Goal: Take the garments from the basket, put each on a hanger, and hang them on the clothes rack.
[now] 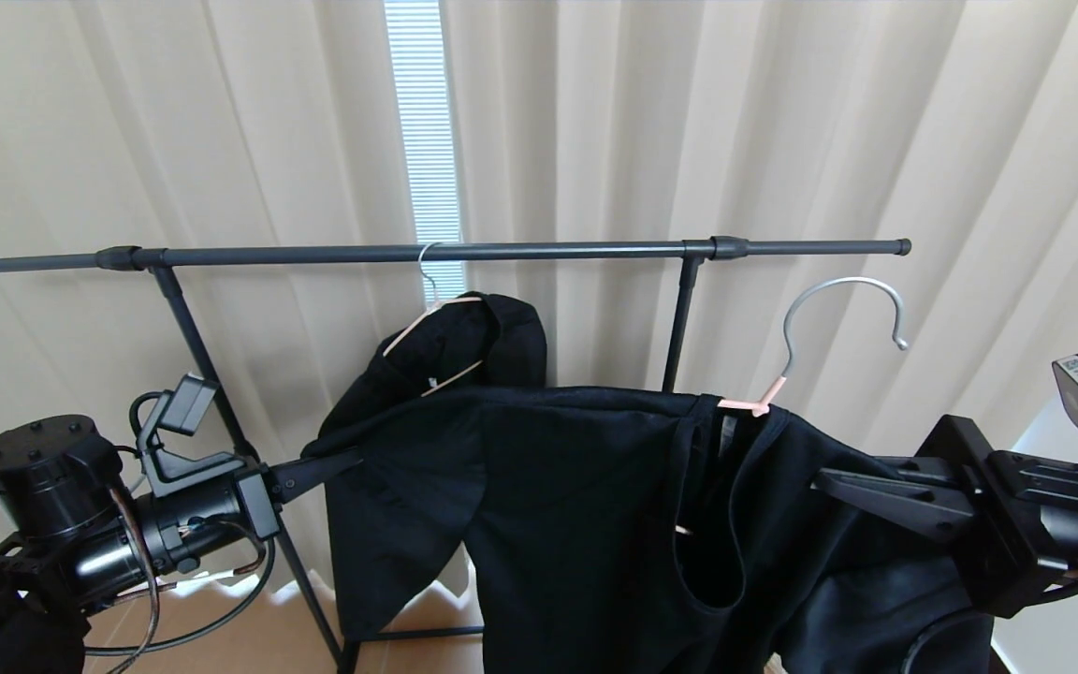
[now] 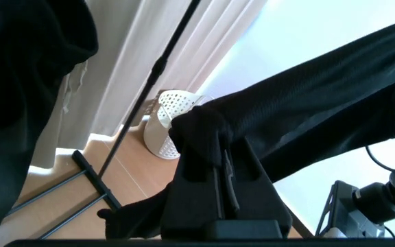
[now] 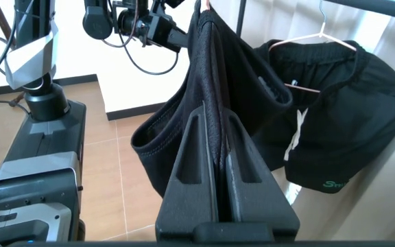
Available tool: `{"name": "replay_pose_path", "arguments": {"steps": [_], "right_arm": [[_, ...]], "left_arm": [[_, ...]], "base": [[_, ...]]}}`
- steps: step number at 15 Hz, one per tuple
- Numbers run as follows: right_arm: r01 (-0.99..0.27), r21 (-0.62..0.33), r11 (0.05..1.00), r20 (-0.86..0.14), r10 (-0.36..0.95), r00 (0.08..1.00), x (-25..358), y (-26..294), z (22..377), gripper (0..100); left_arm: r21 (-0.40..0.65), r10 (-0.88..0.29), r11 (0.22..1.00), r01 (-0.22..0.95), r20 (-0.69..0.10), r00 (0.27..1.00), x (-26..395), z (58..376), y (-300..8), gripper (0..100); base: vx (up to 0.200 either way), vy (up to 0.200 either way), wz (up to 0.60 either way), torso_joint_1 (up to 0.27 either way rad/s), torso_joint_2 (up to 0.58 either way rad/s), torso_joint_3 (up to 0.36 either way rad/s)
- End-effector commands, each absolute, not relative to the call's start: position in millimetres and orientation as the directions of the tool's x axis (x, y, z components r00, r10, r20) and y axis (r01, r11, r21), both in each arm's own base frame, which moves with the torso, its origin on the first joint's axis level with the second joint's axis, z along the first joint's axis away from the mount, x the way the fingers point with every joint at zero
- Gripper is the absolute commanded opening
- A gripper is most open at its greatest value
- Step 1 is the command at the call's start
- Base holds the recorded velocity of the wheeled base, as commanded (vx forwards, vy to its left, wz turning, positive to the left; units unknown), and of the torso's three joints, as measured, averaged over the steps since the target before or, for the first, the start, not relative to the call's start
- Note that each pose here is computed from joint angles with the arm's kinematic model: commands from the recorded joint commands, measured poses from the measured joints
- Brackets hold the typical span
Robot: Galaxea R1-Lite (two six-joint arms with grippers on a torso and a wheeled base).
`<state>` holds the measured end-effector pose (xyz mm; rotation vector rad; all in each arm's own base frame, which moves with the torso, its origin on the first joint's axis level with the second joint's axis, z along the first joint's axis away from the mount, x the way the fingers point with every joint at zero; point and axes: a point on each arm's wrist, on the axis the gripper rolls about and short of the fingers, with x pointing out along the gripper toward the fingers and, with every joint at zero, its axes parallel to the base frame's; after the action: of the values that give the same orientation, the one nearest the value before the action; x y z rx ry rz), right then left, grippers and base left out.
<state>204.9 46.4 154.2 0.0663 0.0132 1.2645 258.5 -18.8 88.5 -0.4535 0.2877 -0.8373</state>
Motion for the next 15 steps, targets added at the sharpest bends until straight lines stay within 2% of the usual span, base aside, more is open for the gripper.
{"name": "replay_pose_path", "arguments": {"steps": [1, 15], "right_arm": [[-0.95, 0.055, 0.307, 0.028, 0.951, 0.308, 205, 45, 155, 0], [-0.95, 0.03, 0.312, 0.04, 0.949, 0.313, 207, 27, 162, 0]], "left_arm": [[-0.497, -0.759, 0.589, 0.637, -0.07, 0.647, 261, 87, -16, 0], [-0.506, -0.736, 0.611, 0.609, -0.08, 0.672, 271, 79, -6, 0]], "base": [[0.0, 0.0, 0.0, 0.0, 0.0, 0.0], [0.0, 0.0, 0.0, 0.0, 0.0, 0.0]]}}
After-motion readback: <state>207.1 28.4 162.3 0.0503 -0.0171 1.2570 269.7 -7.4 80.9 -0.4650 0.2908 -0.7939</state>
